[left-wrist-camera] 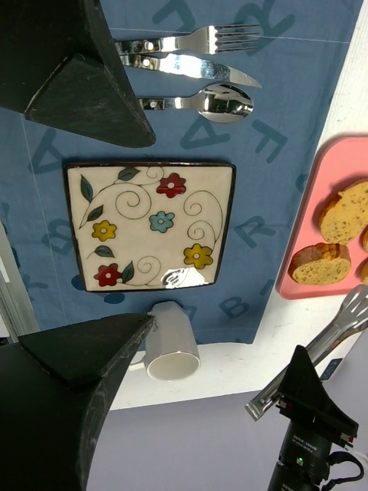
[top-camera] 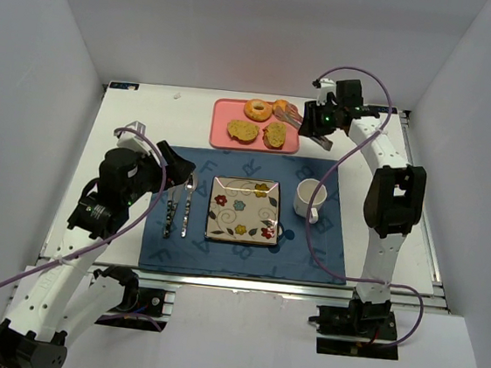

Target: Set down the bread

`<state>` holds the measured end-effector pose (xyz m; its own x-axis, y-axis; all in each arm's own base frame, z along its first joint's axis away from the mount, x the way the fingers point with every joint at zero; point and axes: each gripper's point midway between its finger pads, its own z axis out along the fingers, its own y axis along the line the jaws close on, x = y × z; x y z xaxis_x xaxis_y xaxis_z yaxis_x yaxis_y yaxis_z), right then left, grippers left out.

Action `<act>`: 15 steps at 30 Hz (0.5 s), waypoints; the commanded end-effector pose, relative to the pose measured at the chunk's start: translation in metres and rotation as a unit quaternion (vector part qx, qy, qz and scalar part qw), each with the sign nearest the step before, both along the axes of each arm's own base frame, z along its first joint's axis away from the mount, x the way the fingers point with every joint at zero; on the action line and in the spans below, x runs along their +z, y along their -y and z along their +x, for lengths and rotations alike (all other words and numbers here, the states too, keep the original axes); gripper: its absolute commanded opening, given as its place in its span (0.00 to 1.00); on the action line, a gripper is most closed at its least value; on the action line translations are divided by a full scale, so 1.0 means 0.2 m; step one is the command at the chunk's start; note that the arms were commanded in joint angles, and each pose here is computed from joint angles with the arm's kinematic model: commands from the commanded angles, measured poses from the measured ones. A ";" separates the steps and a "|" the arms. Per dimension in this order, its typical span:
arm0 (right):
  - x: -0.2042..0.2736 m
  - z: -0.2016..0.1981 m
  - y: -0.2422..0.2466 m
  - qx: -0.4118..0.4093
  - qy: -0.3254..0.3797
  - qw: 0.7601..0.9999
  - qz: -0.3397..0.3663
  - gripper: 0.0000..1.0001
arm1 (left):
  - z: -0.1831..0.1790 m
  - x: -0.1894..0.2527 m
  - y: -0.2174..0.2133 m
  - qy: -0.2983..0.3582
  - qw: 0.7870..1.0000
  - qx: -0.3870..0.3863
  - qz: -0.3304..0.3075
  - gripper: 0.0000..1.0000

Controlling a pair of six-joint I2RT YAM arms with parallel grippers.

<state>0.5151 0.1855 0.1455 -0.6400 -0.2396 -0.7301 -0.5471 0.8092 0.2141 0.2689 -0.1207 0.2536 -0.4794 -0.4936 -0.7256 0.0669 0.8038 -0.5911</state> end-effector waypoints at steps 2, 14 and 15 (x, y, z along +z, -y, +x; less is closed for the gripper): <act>0.05 0.00 -0.02 -0.002 0.004 1.000 0.020 0.49 | -0.01 0.09 -0.02 0.018 1.000 0.015 -0.013 0.98; -0.12 0.02 0.06 -0.023 -0.027 0.999 0.011 0.49 | 0.00 0.09 -0.01 0.016 1.000 0.014 -0.017 0.98; -0.13 0.02 0.06 -0.023 -0.030 0.999 0.012 0.49 | 0.00 0.08 -0.01 0.015 1.000 0.014 -0.016 0.98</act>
